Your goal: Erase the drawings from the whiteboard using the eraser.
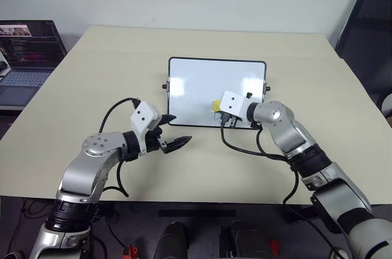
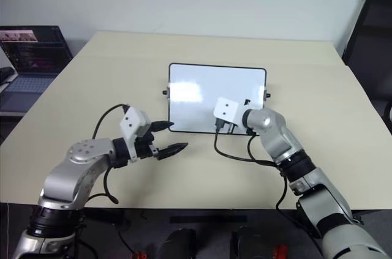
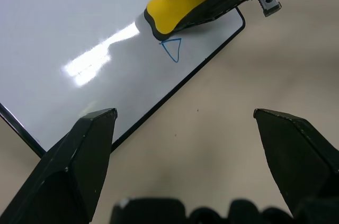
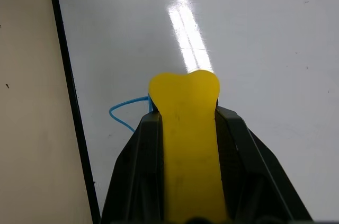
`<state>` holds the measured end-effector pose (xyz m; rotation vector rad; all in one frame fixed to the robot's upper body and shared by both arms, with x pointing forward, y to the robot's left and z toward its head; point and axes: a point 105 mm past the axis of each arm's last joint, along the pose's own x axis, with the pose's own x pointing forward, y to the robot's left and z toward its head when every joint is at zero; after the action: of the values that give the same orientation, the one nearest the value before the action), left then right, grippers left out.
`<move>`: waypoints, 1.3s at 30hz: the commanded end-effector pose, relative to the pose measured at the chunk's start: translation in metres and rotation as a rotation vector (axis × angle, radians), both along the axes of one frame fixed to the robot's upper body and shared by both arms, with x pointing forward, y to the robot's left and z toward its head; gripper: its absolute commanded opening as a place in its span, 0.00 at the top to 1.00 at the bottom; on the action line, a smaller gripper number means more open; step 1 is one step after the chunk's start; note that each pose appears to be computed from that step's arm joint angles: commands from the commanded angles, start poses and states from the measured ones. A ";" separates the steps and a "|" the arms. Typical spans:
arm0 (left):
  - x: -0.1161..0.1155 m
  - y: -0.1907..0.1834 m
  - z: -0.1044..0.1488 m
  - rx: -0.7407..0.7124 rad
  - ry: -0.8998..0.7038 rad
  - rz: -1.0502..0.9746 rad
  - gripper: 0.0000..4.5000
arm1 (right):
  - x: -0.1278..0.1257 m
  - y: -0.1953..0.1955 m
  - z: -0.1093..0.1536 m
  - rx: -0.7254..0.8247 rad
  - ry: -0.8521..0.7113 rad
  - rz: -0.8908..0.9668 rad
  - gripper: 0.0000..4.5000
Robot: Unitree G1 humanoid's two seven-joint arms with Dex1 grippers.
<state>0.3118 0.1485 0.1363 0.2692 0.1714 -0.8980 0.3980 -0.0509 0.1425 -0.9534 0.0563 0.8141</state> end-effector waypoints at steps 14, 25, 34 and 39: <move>-0.002 -0.003 0.011 -0.006 -0.041 -0.028 0.00 | 0.004 -0.050 -0.003 -0.030 0.000 -0.135 0.78; 0.001 0.006 0.014 0.000 -0.053 -0.002 0.00 | -0.028 -0.023 0.057 0.558 0.127 -0.080 0.78; -0.006 0.021 0.019 -0.052 -0.063 0.042 0.00 | -0.092 -0.057 0.038 0.698 0.269 -0.095 0.78; -0.011 0.025 0.017 -0.081 -0.044 0.036 0.00 | -0.120 -0.062 0.012 0.729 0.345 -0.134 0.78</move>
<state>0.3039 0.1727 0.1398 0.1978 0.1530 -0.8524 0.2850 -0.1146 0.1454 -0.1222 0.1544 0.7751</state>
